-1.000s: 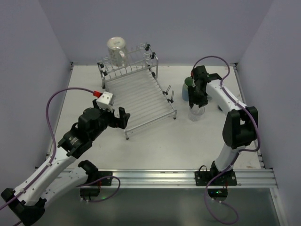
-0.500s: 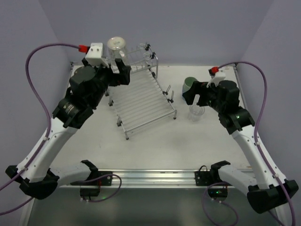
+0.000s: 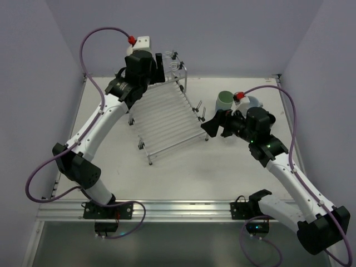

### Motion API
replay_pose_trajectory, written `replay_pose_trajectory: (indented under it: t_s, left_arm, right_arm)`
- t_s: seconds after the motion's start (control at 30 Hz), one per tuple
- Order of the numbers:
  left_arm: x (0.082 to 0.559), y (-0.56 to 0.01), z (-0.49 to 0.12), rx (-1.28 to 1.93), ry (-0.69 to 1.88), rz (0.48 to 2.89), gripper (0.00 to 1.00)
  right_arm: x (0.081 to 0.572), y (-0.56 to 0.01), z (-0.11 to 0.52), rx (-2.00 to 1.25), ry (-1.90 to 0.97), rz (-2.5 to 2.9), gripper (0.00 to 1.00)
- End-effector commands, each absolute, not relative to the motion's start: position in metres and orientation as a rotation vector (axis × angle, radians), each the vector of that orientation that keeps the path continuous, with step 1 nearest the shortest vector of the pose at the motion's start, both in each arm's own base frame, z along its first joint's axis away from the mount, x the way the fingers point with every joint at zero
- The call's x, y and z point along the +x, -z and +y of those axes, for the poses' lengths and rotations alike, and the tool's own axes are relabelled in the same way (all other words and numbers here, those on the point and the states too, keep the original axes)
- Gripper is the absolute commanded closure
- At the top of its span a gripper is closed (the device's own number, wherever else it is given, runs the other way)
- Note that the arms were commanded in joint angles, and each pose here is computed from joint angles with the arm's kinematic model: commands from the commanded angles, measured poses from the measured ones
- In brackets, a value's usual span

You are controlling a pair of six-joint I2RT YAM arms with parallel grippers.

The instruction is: Unload the cups from the dish rack

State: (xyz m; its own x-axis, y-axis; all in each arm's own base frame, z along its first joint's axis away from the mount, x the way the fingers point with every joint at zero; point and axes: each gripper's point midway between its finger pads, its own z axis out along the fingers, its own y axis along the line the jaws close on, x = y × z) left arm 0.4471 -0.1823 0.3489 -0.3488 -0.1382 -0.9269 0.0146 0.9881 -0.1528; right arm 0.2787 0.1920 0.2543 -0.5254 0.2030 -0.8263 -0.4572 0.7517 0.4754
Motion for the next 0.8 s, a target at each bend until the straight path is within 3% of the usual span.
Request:
replay_pose_trajectory:
  t_s: [0.0,0.57,0.77]
  left_arm:
    - [0.451,-0.382,-0.168,-0.163,0.141,1.821,0.20]
    - [0.487,-0.351,-0.163,-0.148,0.023,1.816,0.33]
    - [0.501,-0.344,-0.166,-0.147,0.028,1.808,0.42]
  right_arm:
    - [0.274,-0.271,0.205,-0.240,-0.914,1.886,0.07]
    - [0.260,-0.283,0.214,-0.289,-0.987,1.862,0.07]
    - [0.258,-0.283,0.216,-0.301,-0.993,1.865,0.07]
